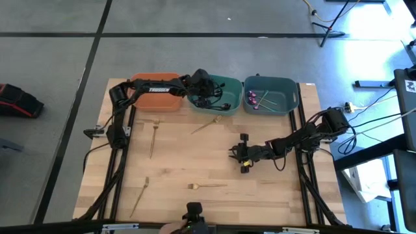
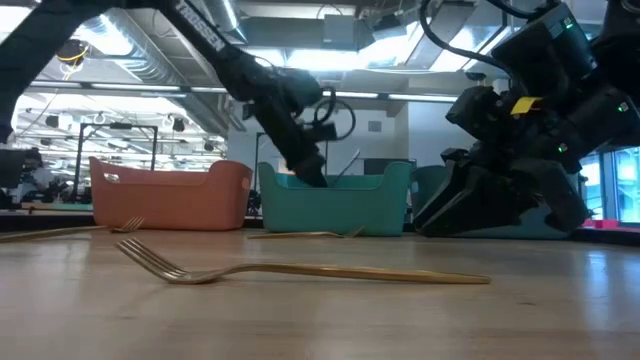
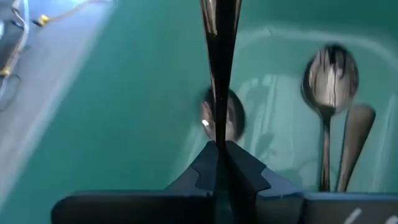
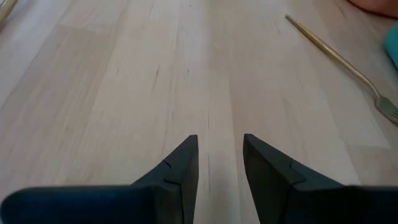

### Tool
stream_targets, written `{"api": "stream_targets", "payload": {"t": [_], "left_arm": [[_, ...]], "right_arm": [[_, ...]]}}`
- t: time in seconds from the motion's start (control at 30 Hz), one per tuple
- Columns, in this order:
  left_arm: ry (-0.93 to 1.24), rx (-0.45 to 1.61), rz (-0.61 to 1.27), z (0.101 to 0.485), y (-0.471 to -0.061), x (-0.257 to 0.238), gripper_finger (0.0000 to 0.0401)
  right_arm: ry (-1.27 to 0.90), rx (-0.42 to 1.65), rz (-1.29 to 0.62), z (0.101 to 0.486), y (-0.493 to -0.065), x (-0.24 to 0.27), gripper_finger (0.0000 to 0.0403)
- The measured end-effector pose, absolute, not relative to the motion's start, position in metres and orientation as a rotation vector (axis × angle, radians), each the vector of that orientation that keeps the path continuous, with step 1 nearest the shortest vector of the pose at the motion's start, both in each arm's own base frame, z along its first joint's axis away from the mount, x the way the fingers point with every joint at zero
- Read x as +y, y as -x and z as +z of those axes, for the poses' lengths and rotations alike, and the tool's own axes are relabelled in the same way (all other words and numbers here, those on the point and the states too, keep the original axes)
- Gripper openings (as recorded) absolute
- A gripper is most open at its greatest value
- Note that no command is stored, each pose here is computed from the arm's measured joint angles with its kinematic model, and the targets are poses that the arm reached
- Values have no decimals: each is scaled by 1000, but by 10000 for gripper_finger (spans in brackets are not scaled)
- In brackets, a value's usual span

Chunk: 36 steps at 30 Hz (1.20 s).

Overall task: Sort silverware by color (type)
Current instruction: Put the black spoon into the green bin, then put the gold fork into the orange bin

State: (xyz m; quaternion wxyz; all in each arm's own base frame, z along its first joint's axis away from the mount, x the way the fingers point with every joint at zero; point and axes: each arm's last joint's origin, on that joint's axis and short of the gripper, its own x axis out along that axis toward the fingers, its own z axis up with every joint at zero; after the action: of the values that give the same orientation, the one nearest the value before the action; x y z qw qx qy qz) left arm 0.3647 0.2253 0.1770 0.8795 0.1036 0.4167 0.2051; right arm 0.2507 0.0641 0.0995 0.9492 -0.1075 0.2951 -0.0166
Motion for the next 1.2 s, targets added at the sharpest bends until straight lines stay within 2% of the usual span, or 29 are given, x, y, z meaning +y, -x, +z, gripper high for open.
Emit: {"api": "stream_targets", "payload": {"t": [0.23, 0.47, 0.63, 0.83, 0.97, 1.1, 1.2], "left_arm": [[-211, 897, 412, 167, -367, 224, 18], [-220, 910, 474, 169, -367, 222, 82], [-240, 869, 495, 200, -366, 205, 114], [-184, 794, 495, 249, -356, 174, 117], [-116, 807, 464, 265, -349, 149, 117], [-30, 868, 391, 254, -337, 125, 117], [59, 888, 405, 235, -325, 109, 115]], "right_arm": [[219, 601, -34, 99, -251, 64, 117], [218, 607, -25, 99, -250, 64, 117], [220, 616, -24, 98, -250, 64, 117], [206, 632, -30, 97, -249, 64, 117], [205, 634, -30, 97, -249, 64, 117], [207, 642, -30, 96, -248, 64, 117], [212, 656, -30, 95, -247, 64, 117]]}}
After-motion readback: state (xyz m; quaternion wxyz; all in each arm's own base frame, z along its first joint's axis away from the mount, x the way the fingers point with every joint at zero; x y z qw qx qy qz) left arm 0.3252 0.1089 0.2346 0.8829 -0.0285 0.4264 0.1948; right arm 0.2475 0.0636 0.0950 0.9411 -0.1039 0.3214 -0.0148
